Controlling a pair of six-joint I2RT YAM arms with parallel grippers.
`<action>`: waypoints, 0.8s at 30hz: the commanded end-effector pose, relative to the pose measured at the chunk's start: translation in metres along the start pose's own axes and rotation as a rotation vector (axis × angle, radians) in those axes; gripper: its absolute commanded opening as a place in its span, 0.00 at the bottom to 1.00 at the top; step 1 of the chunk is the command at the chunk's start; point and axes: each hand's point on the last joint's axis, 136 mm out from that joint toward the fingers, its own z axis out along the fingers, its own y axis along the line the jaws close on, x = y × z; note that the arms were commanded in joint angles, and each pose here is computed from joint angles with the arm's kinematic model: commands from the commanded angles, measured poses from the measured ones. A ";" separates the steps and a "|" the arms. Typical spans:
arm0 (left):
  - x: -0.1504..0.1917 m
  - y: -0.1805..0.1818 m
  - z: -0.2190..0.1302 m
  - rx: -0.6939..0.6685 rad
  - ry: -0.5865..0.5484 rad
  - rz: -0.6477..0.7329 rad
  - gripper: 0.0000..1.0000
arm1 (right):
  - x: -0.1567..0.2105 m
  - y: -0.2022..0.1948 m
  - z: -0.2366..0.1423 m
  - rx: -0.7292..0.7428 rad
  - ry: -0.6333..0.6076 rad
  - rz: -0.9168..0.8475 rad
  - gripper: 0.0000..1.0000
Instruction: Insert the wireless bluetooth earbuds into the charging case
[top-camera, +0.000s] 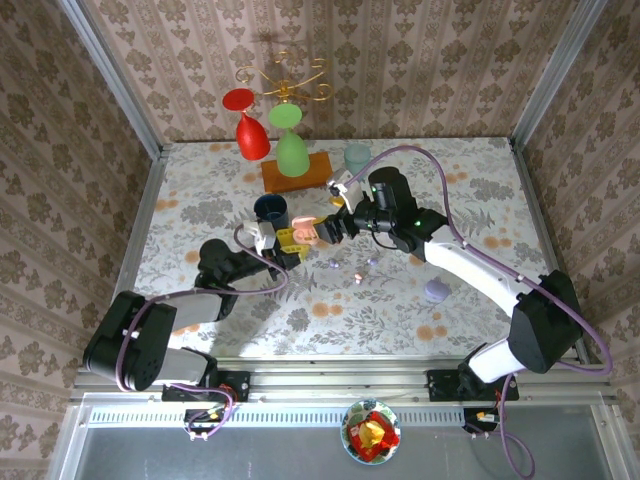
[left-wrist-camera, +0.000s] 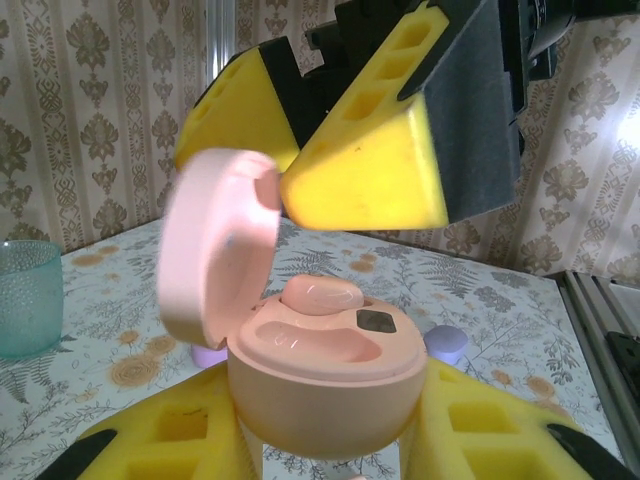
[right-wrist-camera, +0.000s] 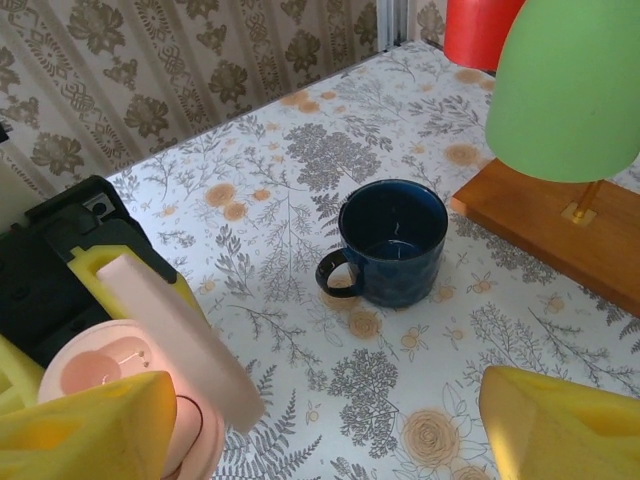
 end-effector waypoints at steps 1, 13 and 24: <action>-0.017 -0.003 0.001 0.006 -0.044 0.034 0.26 | -0.025 -0.002 -0.007 0.005 -0.069 0.000 0.80; -0.016 0.023 0.001 -0.125 -0.064 -0.065 0.25 | 0.000 0.001 -0.046 0.006 -0.123 0.261 0.79; -0.014 0.028 0.003 -0.134 -0.059 -0.063 0.25 | 0.151 -0.038 -0.035 0.237 0.284 0.712 0.58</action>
